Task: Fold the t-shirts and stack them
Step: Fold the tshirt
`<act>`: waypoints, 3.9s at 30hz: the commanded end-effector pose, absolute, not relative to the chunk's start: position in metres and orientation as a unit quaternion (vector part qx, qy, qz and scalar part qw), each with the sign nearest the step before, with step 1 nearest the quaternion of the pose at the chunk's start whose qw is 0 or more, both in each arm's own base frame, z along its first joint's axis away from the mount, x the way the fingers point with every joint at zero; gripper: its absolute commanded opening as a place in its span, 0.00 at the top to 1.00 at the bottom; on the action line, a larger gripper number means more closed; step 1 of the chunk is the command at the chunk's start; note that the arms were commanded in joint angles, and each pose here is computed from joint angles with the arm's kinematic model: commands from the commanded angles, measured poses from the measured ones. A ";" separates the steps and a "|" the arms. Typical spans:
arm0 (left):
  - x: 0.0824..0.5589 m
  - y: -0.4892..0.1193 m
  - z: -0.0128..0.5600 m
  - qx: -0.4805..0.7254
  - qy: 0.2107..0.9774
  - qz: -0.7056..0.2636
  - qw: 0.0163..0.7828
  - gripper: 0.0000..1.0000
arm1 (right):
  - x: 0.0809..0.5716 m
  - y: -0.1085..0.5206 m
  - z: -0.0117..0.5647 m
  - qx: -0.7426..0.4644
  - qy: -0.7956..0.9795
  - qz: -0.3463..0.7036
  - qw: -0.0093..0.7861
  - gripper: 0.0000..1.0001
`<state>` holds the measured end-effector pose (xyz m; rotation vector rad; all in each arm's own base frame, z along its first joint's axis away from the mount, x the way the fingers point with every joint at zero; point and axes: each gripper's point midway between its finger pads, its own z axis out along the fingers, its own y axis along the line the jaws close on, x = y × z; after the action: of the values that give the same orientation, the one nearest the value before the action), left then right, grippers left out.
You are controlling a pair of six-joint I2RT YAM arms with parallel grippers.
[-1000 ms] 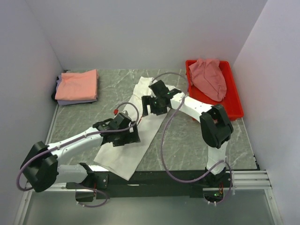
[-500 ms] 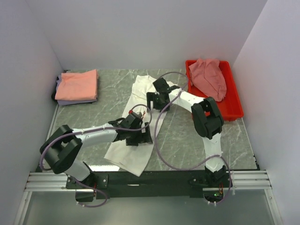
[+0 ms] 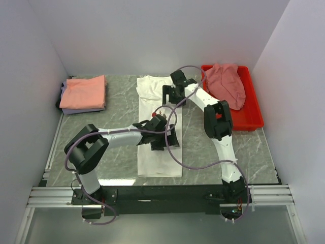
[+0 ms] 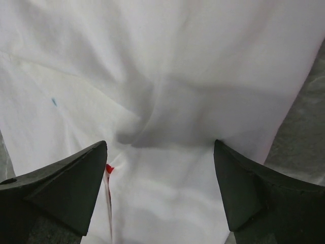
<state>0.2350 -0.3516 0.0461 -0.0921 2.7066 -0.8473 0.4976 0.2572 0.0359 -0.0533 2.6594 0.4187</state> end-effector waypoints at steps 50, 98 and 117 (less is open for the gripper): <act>0.100 -0.197 0.010 -0.108 0.976 -0.163 0.100 0.72 | 0.120 0.232 0.016 -0.104 0.977 0.014 0.185 0.18; 0.117 -0.198 0.066 -0.162 0.938 -0.250 0.178 0.99 | 0.100 0.213 0.042 -0.115 0.967 0.112 0.200 1.00; 0.269 -0.195 0.151 -0.181 0.885 -0.263 0.339 1.00 | 0.266 0.225 0.148 -0.079 0.916 0.085 0.385 1.00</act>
<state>0.2392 -0.1891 0.1216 -0.5488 2.4038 -0.6103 0.2299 0.2209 0.1160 -0.1962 2.4573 0.2388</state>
